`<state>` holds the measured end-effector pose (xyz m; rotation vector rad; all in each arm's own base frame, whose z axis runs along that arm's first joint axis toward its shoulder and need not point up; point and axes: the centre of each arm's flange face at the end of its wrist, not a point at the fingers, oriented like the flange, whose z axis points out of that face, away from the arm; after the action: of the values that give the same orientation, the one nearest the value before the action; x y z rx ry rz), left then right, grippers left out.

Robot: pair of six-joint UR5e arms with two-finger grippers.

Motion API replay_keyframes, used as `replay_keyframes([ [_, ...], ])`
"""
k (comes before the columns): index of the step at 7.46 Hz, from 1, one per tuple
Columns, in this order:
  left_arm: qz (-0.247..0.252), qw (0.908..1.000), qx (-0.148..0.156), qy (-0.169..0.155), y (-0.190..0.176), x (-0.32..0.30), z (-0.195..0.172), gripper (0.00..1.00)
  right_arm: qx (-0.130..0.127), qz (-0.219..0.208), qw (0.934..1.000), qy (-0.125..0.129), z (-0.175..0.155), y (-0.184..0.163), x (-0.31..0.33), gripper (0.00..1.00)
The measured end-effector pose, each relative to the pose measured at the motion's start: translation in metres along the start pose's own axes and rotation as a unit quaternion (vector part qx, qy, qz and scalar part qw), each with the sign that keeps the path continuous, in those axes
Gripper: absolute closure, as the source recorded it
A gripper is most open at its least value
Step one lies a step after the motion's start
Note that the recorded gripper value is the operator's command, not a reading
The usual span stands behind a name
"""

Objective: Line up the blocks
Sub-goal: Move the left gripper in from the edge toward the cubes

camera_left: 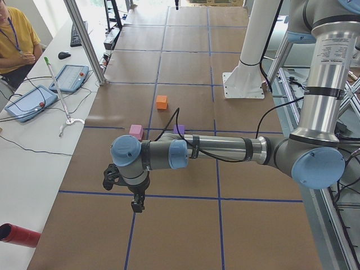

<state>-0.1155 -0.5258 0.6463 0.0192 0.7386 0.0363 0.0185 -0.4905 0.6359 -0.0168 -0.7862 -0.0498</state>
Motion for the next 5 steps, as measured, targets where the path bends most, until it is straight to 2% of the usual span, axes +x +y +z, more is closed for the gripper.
replay_keyframes([
  [3,0.005,1.0,0.004,-0.001,-0.0046,0.0062,-0.0047,0.0,0.0,0.0,1.0,0.0,0.0,0.0,0.0,0.0],
  [5,0.008,0.9998,0.009,0.015,-0.0063,0.0111,-0.0067,0.0,0.0,0.0,1.0,0.0,0.0,0.0,0.0,0.0],
])
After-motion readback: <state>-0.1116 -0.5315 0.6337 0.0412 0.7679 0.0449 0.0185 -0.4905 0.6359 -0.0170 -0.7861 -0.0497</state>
